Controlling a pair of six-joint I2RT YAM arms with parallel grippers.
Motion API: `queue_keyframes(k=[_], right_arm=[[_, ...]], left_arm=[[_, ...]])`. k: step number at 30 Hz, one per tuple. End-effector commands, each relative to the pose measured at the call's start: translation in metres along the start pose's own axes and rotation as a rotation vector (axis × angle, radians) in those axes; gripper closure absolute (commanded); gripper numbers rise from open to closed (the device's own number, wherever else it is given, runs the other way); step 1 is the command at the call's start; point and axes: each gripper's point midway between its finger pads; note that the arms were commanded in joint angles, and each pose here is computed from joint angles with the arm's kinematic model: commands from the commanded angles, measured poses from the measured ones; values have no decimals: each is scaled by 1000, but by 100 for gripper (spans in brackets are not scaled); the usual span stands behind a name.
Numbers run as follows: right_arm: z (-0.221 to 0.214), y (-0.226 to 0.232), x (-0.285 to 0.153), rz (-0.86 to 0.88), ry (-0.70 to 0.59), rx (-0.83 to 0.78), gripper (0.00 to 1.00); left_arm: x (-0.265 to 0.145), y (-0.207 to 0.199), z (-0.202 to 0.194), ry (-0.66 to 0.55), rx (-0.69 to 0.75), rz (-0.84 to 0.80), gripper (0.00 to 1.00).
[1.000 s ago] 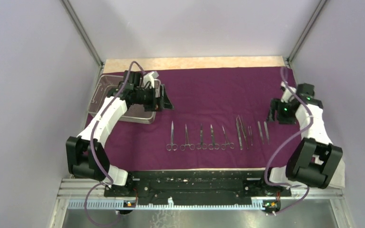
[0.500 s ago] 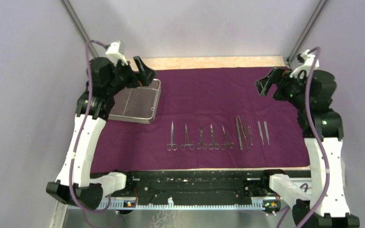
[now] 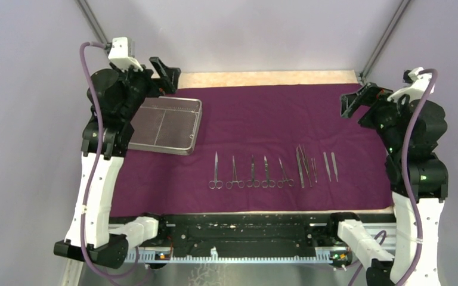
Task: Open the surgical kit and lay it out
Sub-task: Reset both arms
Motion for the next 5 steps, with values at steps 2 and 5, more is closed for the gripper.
queue_keyframes(k=[2,5], right_arm=[[3,-12,4,-72,6,11,1],[5,-18,7,-107,6,11,1]], left_arm=[[-3,-2,22,-65,41,9,1],[-4,-1,23,-70,46,16,1]])
Point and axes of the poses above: each gripper's point midway between its finger pads, its own x axis out along the fingers, its own y axis along the line the jaws close on, z = x × y, and after that the axes turned 10 degrees about -x, right-handed
